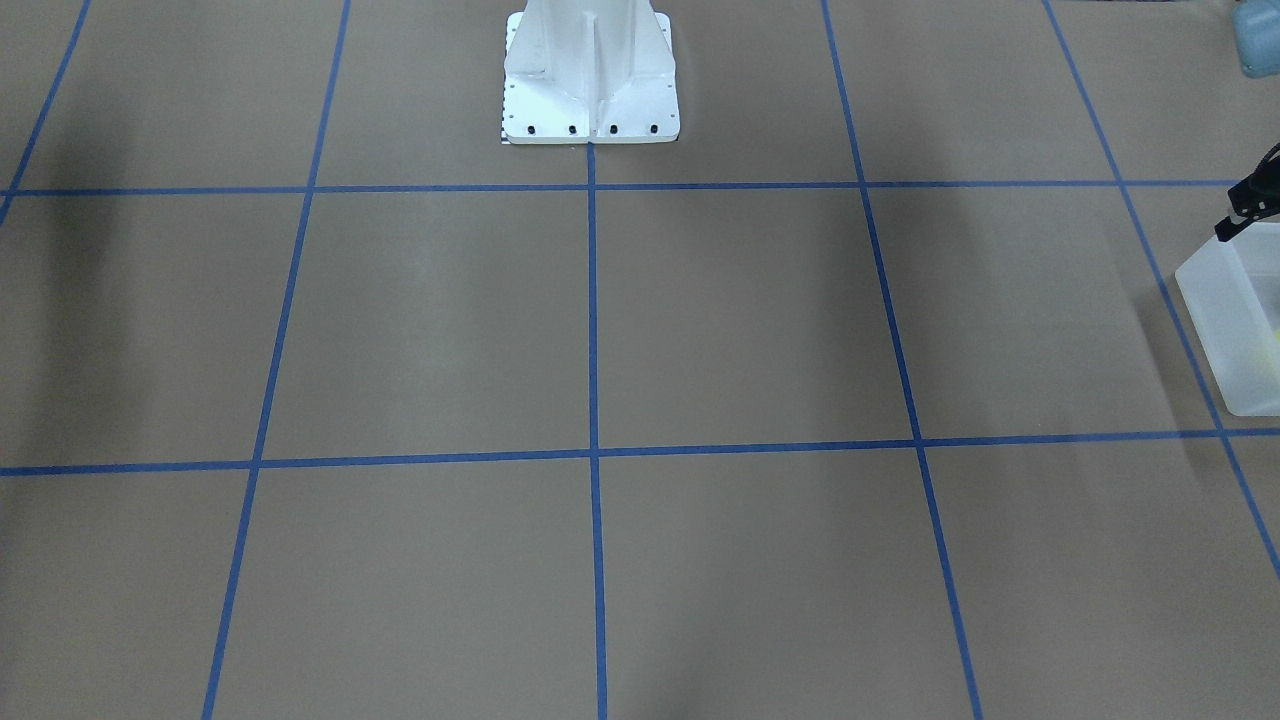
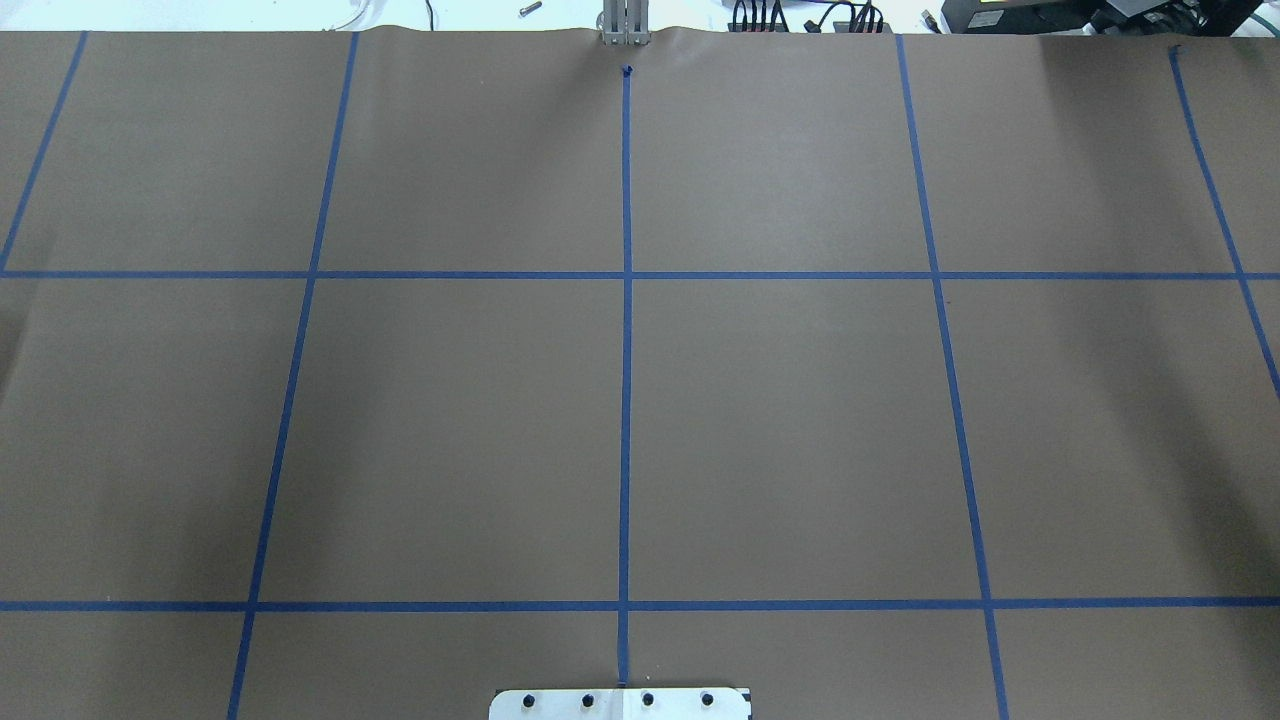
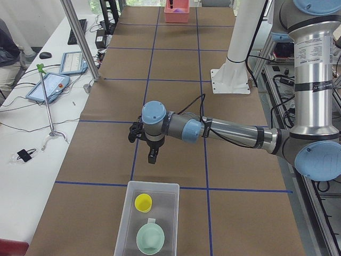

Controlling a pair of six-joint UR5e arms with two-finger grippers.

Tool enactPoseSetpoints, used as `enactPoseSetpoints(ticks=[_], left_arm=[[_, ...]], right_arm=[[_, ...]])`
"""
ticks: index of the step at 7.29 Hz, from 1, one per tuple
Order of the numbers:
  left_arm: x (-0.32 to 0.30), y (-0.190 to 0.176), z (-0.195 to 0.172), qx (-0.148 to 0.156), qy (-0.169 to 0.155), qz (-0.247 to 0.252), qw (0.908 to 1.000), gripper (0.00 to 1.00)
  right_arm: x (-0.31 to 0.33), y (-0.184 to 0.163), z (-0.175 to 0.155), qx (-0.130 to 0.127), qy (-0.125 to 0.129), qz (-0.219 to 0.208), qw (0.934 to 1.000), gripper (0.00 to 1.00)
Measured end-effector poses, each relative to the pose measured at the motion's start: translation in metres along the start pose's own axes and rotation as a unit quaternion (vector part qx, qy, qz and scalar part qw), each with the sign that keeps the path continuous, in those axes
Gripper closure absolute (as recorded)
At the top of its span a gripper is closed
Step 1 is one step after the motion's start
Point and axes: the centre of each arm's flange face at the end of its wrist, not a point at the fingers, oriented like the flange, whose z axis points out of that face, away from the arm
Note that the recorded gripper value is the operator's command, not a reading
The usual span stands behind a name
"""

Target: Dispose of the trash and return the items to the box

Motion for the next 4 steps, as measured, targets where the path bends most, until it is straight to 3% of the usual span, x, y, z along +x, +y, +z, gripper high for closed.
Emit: enactPoseSetpoints(ticks=[4], left_arm=[[-0.0006, 0.0008, 0.0006, 0.000, 0.001, 0.001, 1.0000, 0.02]], right_arm=[[-0.0010, -0.0005, -0.0008, 0.001, -0.001, 0.000, 1.0000, 0.00]])
